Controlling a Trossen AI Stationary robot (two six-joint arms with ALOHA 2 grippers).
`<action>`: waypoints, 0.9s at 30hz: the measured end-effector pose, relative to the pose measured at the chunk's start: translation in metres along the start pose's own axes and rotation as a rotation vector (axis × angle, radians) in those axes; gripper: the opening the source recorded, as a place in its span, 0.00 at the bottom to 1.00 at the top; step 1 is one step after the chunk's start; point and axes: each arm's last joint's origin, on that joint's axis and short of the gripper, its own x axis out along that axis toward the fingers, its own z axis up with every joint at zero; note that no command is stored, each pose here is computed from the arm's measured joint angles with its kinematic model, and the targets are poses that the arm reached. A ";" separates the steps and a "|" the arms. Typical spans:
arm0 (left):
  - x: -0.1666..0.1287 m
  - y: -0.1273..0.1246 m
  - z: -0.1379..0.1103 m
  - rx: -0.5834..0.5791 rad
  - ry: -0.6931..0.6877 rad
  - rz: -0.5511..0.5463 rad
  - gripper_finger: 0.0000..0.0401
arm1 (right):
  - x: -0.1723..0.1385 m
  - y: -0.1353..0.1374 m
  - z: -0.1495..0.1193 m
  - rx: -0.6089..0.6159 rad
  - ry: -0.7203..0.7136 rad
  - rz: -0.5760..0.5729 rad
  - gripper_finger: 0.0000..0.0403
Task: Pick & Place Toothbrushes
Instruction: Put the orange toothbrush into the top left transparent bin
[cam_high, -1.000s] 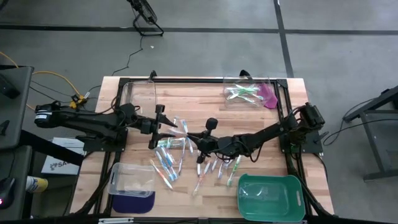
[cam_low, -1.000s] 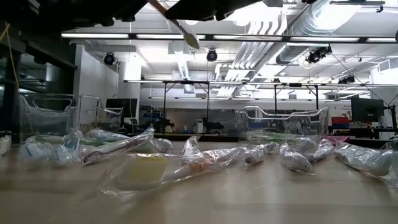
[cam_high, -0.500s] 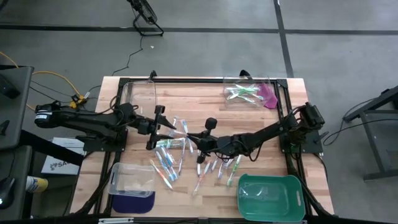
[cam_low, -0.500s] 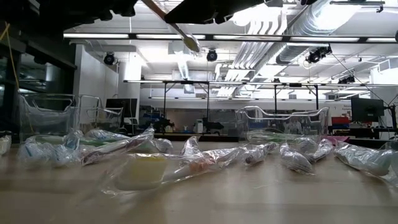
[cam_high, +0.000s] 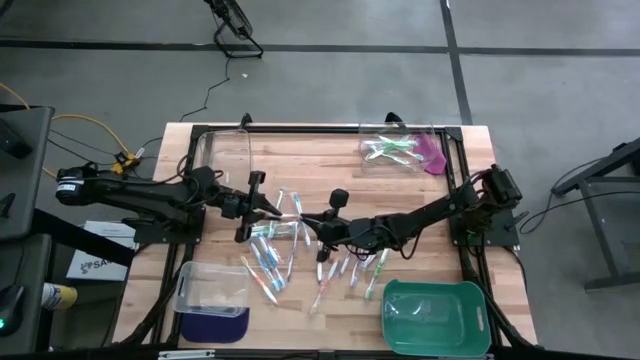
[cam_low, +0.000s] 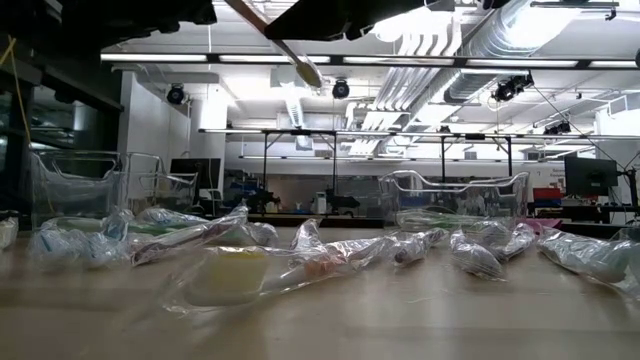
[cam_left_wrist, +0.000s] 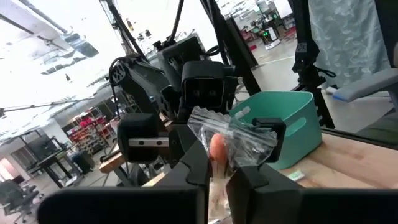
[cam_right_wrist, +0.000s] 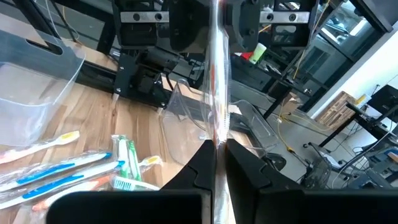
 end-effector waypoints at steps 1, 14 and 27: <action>0.000 0.000 0.000 0.001 0.001 0.000 0.05 | 0.000 0.000 0.000 0.000 0.002 -0.003 0.05; 0.000 0.001 -0.003 0.033 0.060 0.061 0.04 | 0.000 -0.001 -0.001 0.118 0.007 -0.011 0.32; -0.021 0.005 -0.001 0.056 0.341 0.298 0.04 | -0.019 -0.005 0.015 0.144 0.029 -0.109 0.60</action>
